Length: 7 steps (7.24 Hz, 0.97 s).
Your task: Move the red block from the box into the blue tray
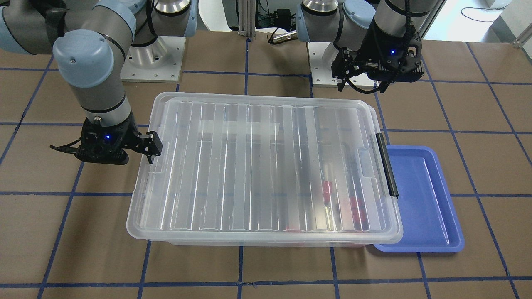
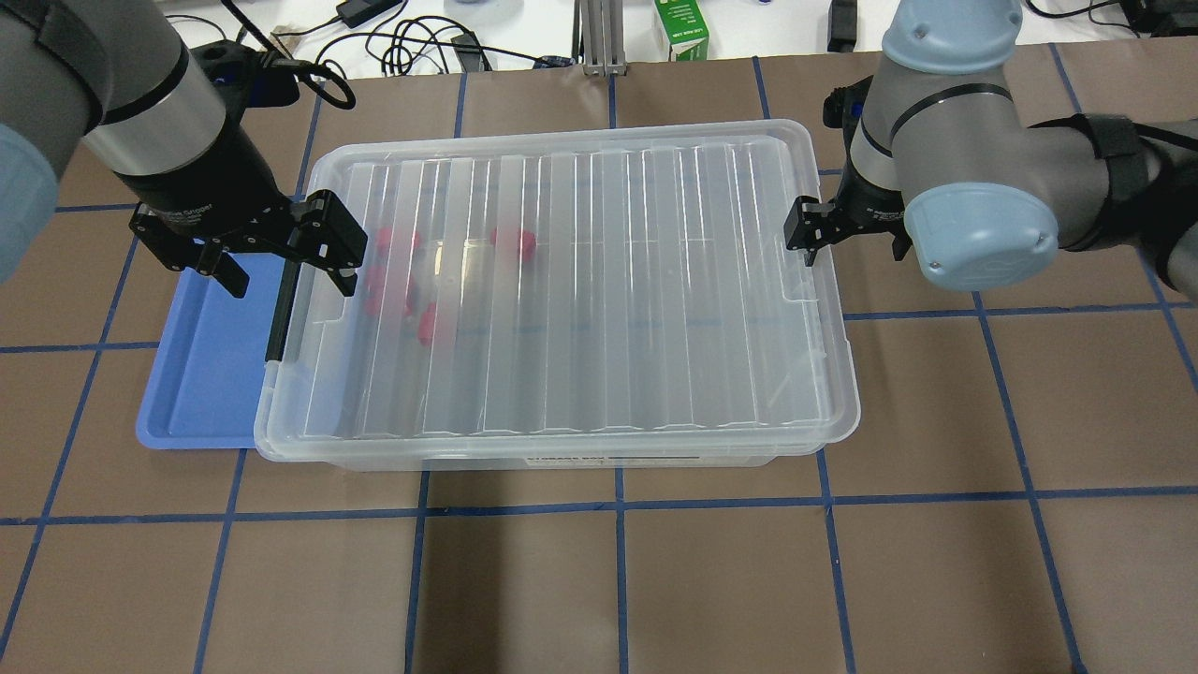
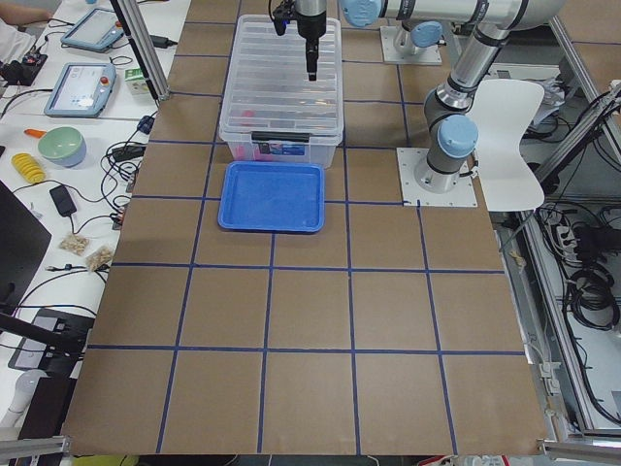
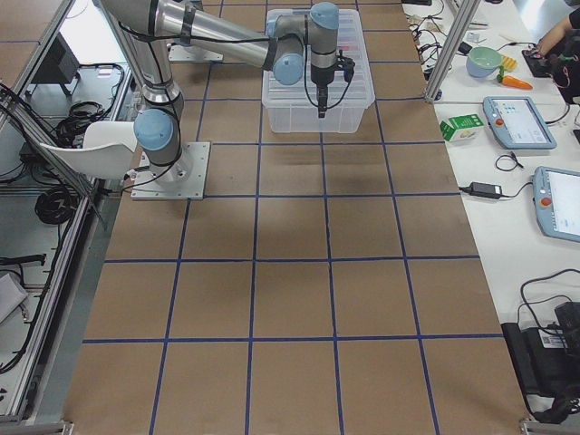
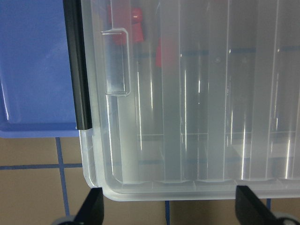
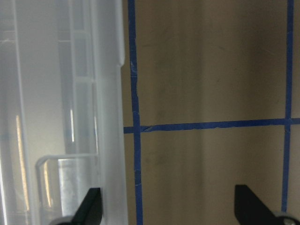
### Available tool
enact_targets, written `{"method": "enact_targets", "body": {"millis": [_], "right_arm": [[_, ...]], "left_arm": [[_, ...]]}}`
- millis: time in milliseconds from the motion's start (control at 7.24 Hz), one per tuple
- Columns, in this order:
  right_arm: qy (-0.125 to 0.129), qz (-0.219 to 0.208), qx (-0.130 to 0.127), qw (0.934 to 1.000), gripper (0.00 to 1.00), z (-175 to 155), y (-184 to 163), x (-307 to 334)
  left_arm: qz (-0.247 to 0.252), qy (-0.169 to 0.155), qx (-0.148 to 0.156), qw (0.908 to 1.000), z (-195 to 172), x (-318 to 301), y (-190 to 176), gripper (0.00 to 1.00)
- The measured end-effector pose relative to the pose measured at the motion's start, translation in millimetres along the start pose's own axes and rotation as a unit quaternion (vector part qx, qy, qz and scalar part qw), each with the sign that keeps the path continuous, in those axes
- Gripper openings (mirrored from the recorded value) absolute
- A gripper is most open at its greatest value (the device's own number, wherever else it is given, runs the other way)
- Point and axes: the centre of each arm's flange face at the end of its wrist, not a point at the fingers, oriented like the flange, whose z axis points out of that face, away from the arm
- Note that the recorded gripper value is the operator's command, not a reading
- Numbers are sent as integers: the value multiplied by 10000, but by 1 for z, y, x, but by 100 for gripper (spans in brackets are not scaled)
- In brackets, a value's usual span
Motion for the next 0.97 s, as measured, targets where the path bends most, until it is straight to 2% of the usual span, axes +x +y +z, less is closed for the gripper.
{"method": "enact_targets", "body": {"millis": [415, 967], "right_arm": [[241, -12, -24, 9997, 100, 3, -5, 29], [288, -86, -105, 9995, 100, 7, -12, 84]], "left_arm": [[-17, 2, 8, 10000, -1, 0, 0, 100], [-67, 6, 12, 10000, 0, -1, -1, 100]]}}
